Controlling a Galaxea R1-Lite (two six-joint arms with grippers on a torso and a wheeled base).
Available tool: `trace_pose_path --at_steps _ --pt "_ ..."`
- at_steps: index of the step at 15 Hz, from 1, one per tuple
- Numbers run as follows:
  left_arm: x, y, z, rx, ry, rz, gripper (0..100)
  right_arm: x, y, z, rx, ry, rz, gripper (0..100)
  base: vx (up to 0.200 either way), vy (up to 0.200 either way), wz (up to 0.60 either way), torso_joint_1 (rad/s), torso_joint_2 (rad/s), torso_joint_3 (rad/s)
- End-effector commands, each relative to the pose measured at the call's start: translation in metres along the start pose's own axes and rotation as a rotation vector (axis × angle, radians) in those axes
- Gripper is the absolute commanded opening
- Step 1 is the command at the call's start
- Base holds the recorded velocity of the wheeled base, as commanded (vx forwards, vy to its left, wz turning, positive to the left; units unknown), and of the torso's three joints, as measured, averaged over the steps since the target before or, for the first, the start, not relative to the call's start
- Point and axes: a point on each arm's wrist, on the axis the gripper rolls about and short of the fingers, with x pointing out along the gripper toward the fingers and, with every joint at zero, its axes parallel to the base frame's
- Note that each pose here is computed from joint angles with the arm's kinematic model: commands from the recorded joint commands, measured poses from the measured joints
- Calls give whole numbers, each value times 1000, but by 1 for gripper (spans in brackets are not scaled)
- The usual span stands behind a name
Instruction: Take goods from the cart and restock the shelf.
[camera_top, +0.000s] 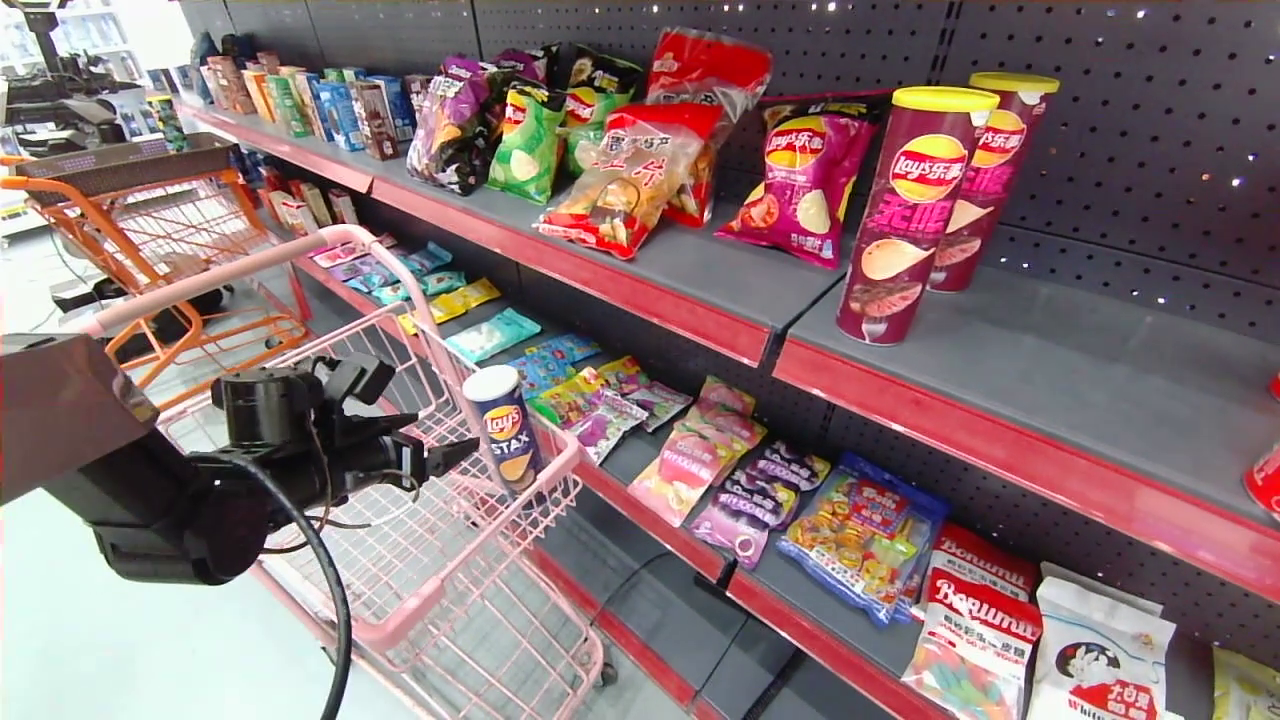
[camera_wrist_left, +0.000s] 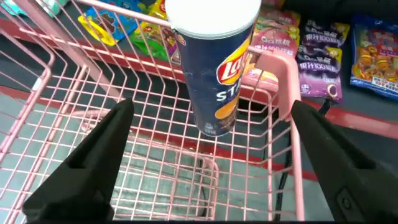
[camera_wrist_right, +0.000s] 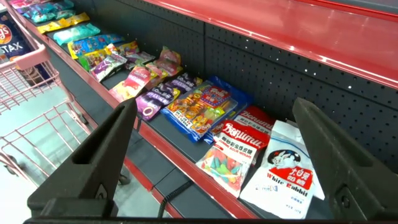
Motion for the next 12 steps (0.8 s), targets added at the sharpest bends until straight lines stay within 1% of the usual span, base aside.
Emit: trace_pose_path --at_steps 1,3,8,9,12 --pt "11 4 -5 -2 5 -9 100 0 0 0 0 1 1 100 0 0 0 0 0 0" --pt "19 7 -1 7 -13 -11 100 0 0 0 0 1 1 100 0 0 0 0 0 0" --pt "38 6 -9 11 -5 -43 100 0 0 0 0 1 1 100 0 0 0 0 0 0" --pt "45 5 -10 16 -8 -53 100 0 0 0 0 1 1 100 0 0 0 0 0 0" --pt "57 6 -9 28 -27 -61 100 0 0 0 -2 1 1 100 0 0 0 0 0 0"
